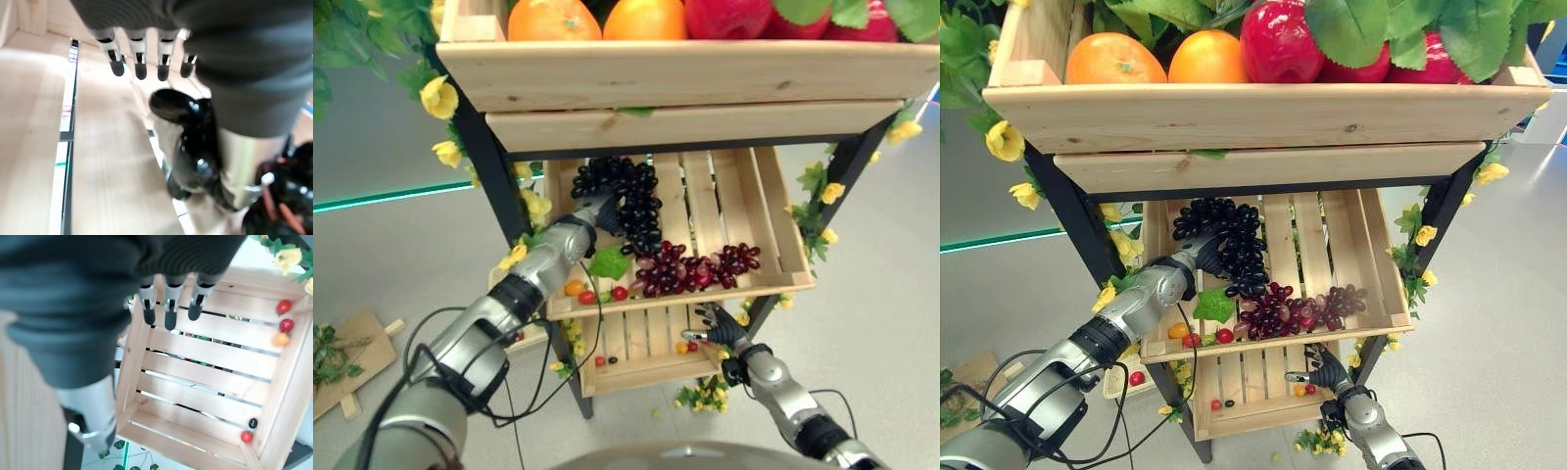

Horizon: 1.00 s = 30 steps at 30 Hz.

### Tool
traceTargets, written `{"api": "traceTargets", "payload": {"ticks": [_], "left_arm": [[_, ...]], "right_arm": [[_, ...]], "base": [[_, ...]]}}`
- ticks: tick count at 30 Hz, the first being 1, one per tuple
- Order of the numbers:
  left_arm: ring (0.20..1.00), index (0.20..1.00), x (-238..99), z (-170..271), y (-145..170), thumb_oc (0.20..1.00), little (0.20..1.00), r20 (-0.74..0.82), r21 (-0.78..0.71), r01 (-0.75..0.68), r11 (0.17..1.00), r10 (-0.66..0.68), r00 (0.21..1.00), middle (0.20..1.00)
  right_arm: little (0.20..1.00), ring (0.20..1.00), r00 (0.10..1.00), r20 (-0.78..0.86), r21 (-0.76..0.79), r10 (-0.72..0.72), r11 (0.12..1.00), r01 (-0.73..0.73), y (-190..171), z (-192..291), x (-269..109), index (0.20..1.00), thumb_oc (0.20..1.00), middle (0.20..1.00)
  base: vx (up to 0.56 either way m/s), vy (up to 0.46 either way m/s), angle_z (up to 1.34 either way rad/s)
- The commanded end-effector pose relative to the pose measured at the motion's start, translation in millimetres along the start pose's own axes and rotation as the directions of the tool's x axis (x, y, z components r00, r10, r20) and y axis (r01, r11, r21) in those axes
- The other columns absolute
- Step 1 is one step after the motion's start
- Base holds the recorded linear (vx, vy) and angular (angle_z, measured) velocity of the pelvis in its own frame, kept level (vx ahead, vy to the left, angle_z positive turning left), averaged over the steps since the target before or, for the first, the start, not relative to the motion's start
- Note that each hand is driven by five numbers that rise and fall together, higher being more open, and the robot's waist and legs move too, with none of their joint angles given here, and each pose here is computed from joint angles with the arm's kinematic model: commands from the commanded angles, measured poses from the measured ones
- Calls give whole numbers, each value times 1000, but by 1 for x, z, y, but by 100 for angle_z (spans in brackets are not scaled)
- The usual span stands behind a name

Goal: Pick up the fruits from the basket on one side to the basket on the other side

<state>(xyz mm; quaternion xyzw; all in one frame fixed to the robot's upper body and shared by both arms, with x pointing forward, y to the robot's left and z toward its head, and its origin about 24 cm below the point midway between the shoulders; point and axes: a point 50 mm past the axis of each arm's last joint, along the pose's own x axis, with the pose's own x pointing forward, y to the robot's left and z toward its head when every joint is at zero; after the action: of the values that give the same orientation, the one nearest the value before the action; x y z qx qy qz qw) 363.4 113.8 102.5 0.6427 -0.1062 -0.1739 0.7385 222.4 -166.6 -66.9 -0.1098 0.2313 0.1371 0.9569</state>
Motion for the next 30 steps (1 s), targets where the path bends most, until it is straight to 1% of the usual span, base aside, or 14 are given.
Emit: {"api": "traceTargets", "payload": {"ticks": [1, 6, 8, 11, 14, 17, 23, 25, 26, 30], "left_arm": [[1000, 1000, 14, -26, 58, 1000, 1000, -63, 228, -35, 973, 51, 997, 1000], [1000, 1000, 12, -27, 59, 1000, 1000, -52, 251, 28, 968, -15, 999, 1000], [1000, 1000, 11, -29, 58, 1000, 1000, -56, 241, 27, 970, -14, 998, 1000], [1000, 1000, 8, -31, 58, 1000, 1000, -53, 184, 7, 983, 3, 999, 1000], [1000, 1000, 3, -36, 56, 1000, 1000, -55, 145, 18, 989, -10, 998, 1000], [1000, 1000, 0, -39, 58, 1000, 1000, -60, 124, -13, 992, 20, 998, 1000], [1000, 1000, -3, -29, 58, 1000, 1000, 3, 157, -18, 987, 17, 1000, 1000], [1000, 1000, -4, -23, 59, 1000, 1000, 36, 225, -23, 974, 15, 999, 1000], [1000, 1000, -4, -23, 59, 1000, 1000, 36, 226, -23, 974, 15, 999, 1000], [1000, 1000, -13, -11, 70, 1000, 1000, 118, 258, -62, 964, 32, 993, 1000]], "right_arm": [[1000, 1000, 990, 135, 3, -28, 1000, 28, -9, 28, 7, 1000, 1000, 1000], [1000, 1000, 993, 117, 6, -20, 1000, 20, -8, 23, 5, 1000, 1000, 1000], [1000, 1000, 993, 114, 10, -20, 1000, 19, -8, 22, 5, 1000, 1000, 1000], [1000, 1000, 994, 109, 17, -25, 1000, 23, -8, 20, 4, 1000, 1000, 1000], [1000, 1000, 994, 102, 23, -29, 999, 27, -9, 18, 3, 1000, 1000, 1000], [1000, 1000, 995, 98, 34, -34, 999, 30, -8, 16, 3, 1000, 1000, 1000], [1000, 1000, 994, 94, 39, -58, 998, 55, -12, 15, 2, 1000, 1000, 1000], [1000, 1000, 994, 95, 40, -61, 998, 58, -13, 15, 2, 1000, 1000, 1000], [1000, 1000, 994, 95, 41, -61, 998, 57, -13, 15, 2, 1000, 1000, 1000], [1000, 1000, 993, 99, 44, -69, 997, 65, -16, 16, 1, 1000, 1000, 1000]], "base": [[0, 0, 0], [13, 3, 3], [-23, -3, 4], [-3, -4, 2], [3, 3, 7], [14, 4, 6], [-17, 0, 2], [0, 0, 0], [0, 0, 0], [0, 0, 0]]}}
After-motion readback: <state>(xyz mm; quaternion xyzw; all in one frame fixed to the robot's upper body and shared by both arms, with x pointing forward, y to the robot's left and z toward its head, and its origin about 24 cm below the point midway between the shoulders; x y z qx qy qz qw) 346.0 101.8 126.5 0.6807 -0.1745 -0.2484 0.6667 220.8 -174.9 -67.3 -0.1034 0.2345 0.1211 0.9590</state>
